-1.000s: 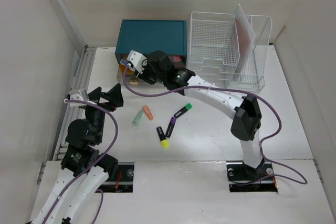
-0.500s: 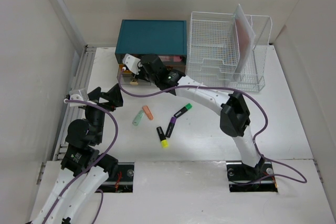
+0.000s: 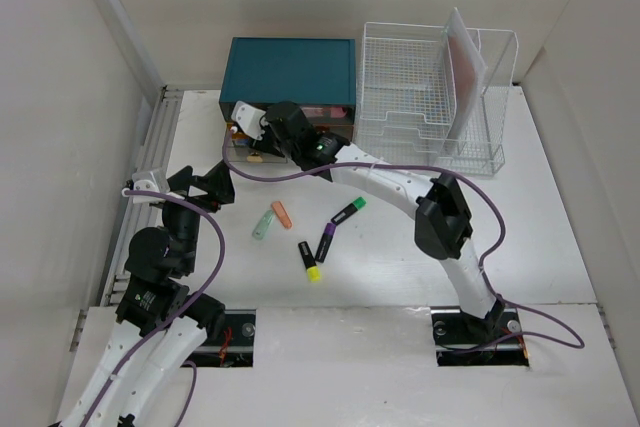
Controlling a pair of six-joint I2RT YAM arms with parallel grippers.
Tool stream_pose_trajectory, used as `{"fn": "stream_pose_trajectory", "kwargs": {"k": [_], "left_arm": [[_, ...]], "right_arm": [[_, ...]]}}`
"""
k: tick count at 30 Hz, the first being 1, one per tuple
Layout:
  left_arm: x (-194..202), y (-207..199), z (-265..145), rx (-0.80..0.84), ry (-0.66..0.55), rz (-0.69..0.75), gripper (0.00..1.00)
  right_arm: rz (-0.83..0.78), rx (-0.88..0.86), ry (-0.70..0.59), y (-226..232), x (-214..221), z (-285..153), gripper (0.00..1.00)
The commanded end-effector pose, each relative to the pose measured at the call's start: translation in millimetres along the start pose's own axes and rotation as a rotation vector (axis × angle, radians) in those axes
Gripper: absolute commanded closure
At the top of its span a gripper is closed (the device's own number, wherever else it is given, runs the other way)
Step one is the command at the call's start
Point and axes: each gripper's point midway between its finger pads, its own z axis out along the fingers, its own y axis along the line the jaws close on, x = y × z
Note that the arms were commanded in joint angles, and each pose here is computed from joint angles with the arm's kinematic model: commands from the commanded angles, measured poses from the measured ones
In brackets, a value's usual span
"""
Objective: Organize the desk
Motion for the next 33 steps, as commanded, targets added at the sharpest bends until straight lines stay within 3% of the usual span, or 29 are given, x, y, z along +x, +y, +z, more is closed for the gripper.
{"fn": "stream_pose_trajectory", "kwargs": {"k": [1, 7, 11, 15, 20, 33], "left_arm": [[-8, -3, -1, 0.021, -0.032, -0.005, 0.19], [-8, -3, -1, 0.021, -0.032, -0.005, 0.19], [-8, -3, -1, 0.021, -0.032, -0.005, 0.19], [-8, -4, -1, 0.021, -0.032, -0.014, 0.19], [-13, -4, -4, 0.026, -0.048, -0.022, 0.19], [-15, -4, -6, 0.029, -0.056, -0.025, 0.19]], "right_arm": [[0.021, 0.069, -0.068, -19, -25, -1, 0.40], [0.093, 0.052, -0.132, -31, -47, -24, 0.42], [0.110, -0.175, -0.212, 3, -64, -42, 0.98], [0.092, -0.385, -0.189, 47, -53, -44, 1.00], [0.110, -0.470, -0.146, 75, -37, -34, 1.00], [0.142, -0.079, 0.066, 42, 20, 28, 1.00]]}}
